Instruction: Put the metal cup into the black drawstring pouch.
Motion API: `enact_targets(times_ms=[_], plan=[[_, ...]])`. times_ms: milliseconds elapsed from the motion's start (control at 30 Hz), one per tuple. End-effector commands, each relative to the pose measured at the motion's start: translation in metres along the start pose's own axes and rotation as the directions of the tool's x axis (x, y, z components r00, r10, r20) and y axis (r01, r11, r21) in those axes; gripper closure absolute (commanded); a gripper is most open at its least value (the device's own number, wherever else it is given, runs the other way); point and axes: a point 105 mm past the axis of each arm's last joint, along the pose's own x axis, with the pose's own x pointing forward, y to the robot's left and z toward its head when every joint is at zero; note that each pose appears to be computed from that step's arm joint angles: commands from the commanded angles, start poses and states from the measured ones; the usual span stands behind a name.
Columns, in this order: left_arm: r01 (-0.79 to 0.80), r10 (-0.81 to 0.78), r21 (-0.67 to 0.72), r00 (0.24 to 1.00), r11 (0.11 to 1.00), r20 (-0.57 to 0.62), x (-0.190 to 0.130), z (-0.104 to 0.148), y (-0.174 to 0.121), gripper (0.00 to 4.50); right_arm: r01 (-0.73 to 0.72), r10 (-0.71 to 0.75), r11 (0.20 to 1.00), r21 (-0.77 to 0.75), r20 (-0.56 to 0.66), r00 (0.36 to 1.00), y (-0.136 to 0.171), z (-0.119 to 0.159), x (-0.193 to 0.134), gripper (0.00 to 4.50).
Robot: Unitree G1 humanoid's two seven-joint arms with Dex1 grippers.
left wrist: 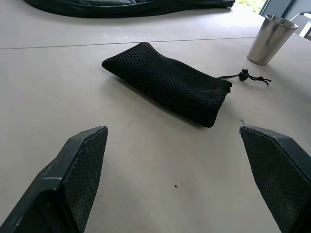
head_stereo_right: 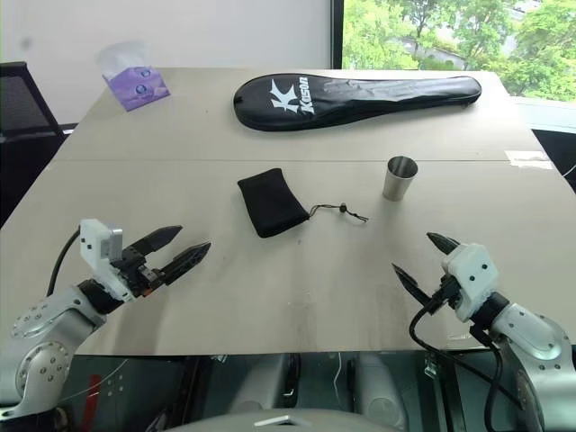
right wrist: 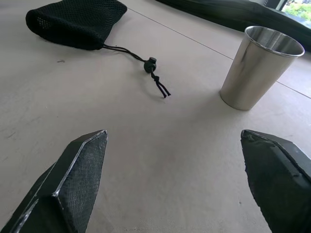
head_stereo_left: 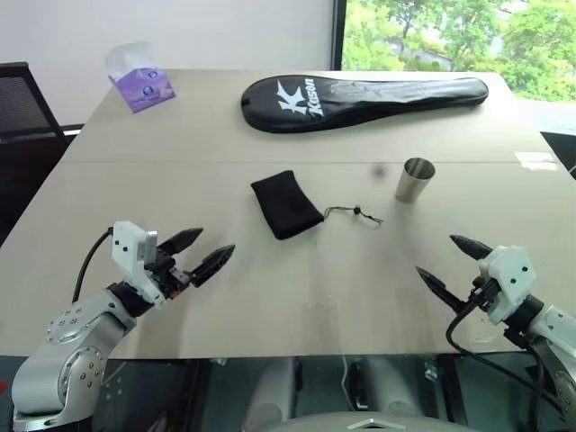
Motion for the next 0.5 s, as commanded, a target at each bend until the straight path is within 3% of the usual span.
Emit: enact_targets(times_ms=[33,300,400,500], plan=[[0.021,-0.022,0.038,0.999,0.999,0.038,0.001,0.015,0.000,0.00,0.015,-0.012,0.998,-0.053,0.060,0.998,-0.006,0.015,0.000,0.06],[0.065,-0.069,0.109,0.997,0.992,0.031,0.020,0.029,-0.015,0.00,-0.036,0.046,0.997,-0.062,0.176,0.983,0.001,0.041,0.016,0.06],[0.033,-0.025,0.228,0.999,0.973,-0.036,0.029,0.025,-0.022,0.00,-0.110,0.119,0.993,-0.050,0.221,0.968,0.011,0.054,0.017,0.06],[-0.069,0.086,0.410,0.996,0.910,-0.023,0.046,0.032,-0.032,0.00,-0.262,0.275,0.961,-0.088,0.216,0.937,0.033,0.062,0.012,0.06]])
